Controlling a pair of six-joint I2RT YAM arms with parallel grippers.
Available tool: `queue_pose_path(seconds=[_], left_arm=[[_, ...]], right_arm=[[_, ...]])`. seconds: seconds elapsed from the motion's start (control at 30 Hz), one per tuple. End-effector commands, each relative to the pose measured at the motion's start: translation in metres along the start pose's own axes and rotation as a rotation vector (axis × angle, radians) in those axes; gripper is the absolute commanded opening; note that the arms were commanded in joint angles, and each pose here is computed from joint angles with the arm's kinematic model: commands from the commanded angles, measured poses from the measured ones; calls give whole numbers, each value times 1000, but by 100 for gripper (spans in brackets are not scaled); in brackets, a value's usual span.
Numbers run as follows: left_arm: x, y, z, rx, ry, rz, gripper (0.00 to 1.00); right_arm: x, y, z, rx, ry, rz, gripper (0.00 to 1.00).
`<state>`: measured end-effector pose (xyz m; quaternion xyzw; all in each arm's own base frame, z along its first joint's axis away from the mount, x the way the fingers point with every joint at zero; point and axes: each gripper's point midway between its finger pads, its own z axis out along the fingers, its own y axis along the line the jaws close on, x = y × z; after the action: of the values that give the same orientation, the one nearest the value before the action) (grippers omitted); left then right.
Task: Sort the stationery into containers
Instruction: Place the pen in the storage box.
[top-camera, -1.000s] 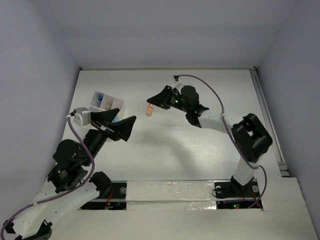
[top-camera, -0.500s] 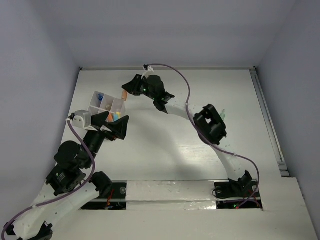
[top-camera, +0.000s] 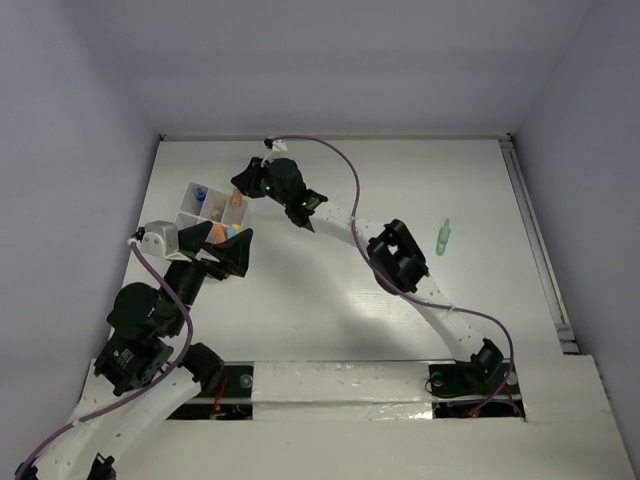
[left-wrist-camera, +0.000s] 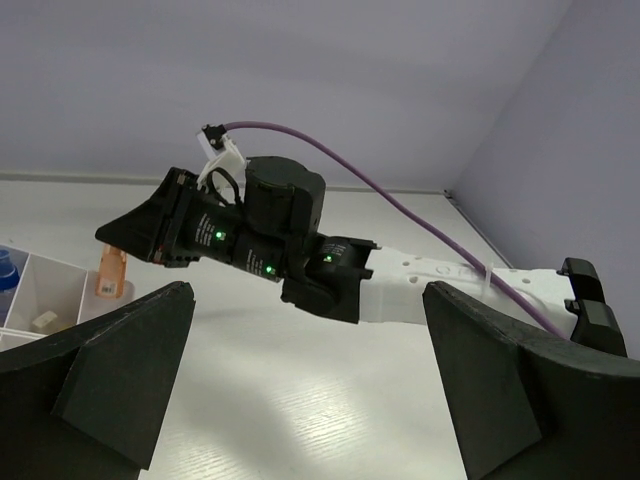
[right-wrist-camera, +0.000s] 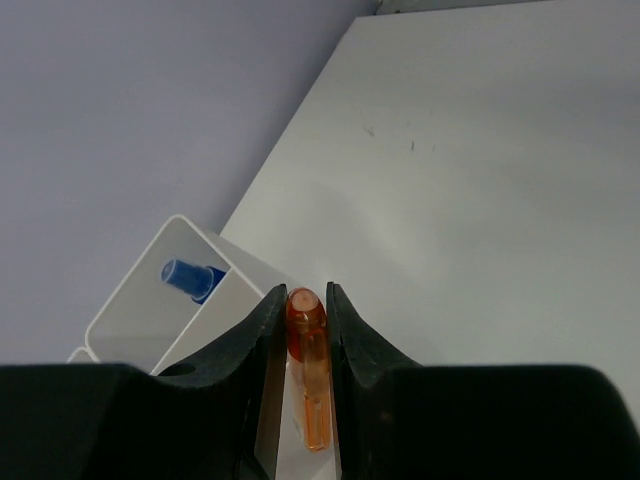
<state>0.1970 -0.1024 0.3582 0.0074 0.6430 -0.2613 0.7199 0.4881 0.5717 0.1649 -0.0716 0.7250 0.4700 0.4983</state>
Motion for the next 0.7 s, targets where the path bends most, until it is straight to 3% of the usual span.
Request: queue_pose_path(seconds=[0.0, 0.07, 0.1, 0.2, 0.27, 0.33, 0.5, 0.67], left_arm=[[-11, -7, 2, 43, -45, -1, 99], [-10, -8, 2, 51, -43, 0, 99], [-9, -7, 3, 46, -42, 1, 99], [-8, -7, 5, 48, -36, 3, 99], [-8, -7, 5, 51, -36, 3, 99], [-9, -6, 5, 46, -40, 2, 99], [-8, -6, 5, 49, -38, 1, 99], [-6, -11, 6, 72, -30, -6, 99]], right_arm=[[-8, 17, -1, -22, -38, -46, 0], [-4, 22, -2, -27, -32, -53, 0], [-4, 22, -3, -27, -32, -53, 16], [-12, 29, -8, -37, -45, -50, 47], [-19, 34, -11, -42, -53, -53, 55], [-32, 43, -15, -47, -61, -65, 61], [-62, 53, -42, -29, -97, -56, 62], [-111, 10, -110, 97, -154, -58, 62]])
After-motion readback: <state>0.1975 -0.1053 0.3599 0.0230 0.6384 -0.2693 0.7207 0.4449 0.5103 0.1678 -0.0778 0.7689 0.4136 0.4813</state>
